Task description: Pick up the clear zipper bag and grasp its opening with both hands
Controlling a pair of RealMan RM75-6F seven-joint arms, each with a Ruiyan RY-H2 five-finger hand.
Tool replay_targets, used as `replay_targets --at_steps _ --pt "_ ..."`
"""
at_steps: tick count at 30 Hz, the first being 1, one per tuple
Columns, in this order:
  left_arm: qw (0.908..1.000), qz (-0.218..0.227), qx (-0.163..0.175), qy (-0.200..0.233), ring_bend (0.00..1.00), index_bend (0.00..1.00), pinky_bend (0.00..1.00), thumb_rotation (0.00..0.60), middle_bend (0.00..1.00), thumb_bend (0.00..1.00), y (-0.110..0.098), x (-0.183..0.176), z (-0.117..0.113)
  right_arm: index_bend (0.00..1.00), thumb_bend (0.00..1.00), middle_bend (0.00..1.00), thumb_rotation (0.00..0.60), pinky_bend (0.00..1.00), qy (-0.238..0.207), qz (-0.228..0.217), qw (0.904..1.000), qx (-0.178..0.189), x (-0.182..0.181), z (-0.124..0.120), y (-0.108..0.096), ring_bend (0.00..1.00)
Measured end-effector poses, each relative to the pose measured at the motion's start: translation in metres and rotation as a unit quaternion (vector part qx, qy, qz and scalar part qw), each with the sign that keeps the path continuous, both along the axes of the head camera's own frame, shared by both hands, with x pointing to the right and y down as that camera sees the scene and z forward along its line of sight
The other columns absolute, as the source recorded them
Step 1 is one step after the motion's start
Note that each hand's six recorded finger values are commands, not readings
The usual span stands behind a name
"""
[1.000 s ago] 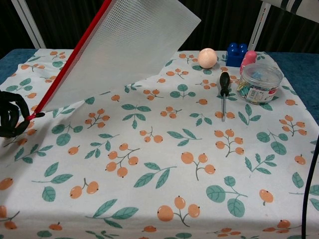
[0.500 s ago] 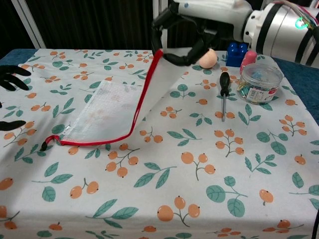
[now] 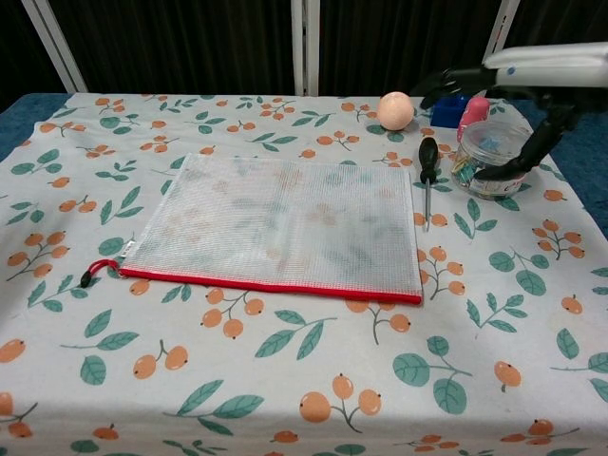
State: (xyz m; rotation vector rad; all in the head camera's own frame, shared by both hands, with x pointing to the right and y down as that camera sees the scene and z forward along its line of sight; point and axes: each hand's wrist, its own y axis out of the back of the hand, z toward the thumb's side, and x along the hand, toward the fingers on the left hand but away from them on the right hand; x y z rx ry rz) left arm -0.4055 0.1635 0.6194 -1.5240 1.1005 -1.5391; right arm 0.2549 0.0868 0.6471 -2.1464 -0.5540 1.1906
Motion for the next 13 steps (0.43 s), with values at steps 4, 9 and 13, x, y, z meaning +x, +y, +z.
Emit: replay_targets --at_steps 4,9,13 --pt "0.9989 -0.011 -0.011 -0.045 0.19 0.20 0.23 0.600 0.22 0.17 0.010 -0.038 -0.012 0.06 0.22 0.15 0.600 0.00 -0.001 0.071 0.9954 0.064 0.044 -0.019 -0.002 0.00" --pt "0.9965 -0.026 -0.014 -0.078 0.19 0.20 0.22 0.600 0.22 0.17 0.036 -0.064 -0.026 0.06 0.22 0.15 0.600 0.00 0.021 0.170 0.9766 0.130 0.117 -0.045 0.025 0.00" --pt "0.9960 -0.031 -0.001 -0.084 0.19 0.20 0.22 0.600 0.22 0.17 0.056 -0.067 -0.040 0.06 0.22 0.15 0.600 0.00 0.034 0.228 0.9613 0.152 0.162 -0.061 0.061 0.00"
